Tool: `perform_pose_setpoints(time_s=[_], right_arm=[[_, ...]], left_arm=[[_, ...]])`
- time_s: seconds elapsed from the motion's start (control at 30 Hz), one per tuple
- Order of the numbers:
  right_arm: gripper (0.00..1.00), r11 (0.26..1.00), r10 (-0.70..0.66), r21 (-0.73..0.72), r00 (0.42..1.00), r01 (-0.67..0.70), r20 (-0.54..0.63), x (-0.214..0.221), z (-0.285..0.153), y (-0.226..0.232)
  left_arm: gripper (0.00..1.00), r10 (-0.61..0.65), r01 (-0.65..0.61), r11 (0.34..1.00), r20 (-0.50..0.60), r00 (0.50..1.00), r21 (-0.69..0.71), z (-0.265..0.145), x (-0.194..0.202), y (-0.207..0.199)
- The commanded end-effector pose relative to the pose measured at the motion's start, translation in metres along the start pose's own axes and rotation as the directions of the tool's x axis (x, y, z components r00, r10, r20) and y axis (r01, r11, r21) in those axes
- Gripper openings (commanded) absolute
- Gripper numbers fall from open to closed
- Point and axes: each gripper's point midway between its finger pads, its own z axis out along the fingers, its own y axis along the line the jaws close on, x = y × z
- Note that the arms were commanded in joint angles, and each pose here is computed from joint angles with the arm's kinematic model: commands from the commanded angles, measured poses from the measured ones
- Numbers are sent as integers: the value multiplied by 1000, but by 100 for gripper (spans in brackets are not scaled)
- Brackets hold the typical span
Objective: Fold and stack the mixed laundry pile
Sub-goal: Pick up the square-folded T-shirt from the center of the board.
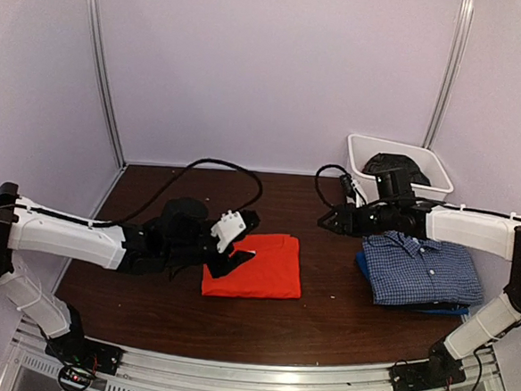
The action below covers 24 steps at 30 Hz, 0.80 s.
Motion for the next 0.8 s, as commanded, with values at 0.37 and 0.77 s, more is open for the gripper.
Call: perform_pose_setpoints(time_s=[0.37,0.77], right_arm=[[57,966,251,-40,963,-256,-93,79,-9,-22],[61,956,280,-56,955,-286,-98,89,-6,-27]], left_arm=[[41,528,-501,845,-140,838,189,99,33,-124],[23,566,-539,824,-253,785,174,135,73,-124]])
